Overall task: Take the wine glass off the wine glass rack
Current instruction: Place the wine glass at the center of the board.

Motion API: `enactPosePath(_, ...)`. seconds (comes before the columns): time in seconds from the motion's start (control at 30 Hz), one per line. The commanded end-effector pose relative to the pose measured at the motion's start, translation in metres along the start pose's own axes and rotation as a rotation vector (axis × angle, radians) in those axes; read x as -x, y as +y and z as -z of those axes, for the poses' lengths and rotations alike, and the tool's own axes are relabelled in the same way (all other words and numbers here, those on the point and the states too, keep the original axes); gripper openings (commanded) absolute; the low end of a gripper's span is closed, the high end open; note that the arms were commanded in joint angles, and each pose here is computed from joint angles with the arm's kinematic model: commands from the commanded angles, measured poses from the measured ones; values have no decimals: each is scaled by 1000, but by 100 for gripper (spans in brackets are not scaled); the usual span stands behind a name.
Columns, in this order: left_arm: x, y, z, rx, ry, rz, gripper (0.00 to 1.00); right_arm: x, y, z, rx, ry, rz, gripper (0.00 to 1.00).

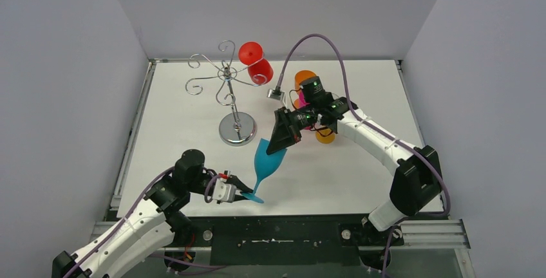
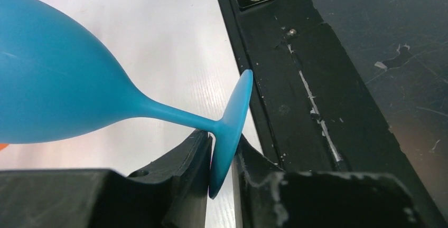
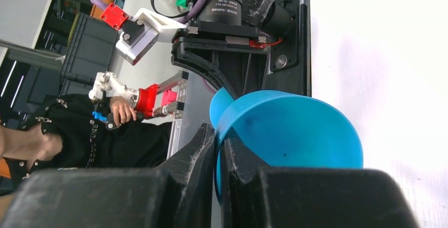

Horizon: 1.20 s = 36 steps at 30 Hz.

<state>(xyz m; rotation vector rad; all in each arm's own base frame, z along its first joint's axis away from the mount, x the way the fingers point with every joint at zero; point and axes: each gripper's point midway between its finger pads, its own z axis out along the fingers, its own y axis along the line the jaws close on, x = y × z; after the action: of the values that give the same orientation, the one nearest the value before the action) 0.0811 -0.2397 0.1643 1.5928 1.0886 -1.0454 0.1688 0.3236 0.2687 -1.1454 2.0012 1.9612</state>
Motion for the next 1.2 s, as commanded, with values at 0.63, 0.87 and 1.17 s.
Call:
enactPosePath(0.63,57,43,25,338,-177,-1,81,33,-4,25,-362,-356,308,0)
enactPosePath(0.87,66,86,57,651,-233,138,94,32,-16,49,-552,-465,326,0)
enactPosePath(1.17,52,120,96,947,-186,312,97,17,-32,62,-782,-510,311,0)
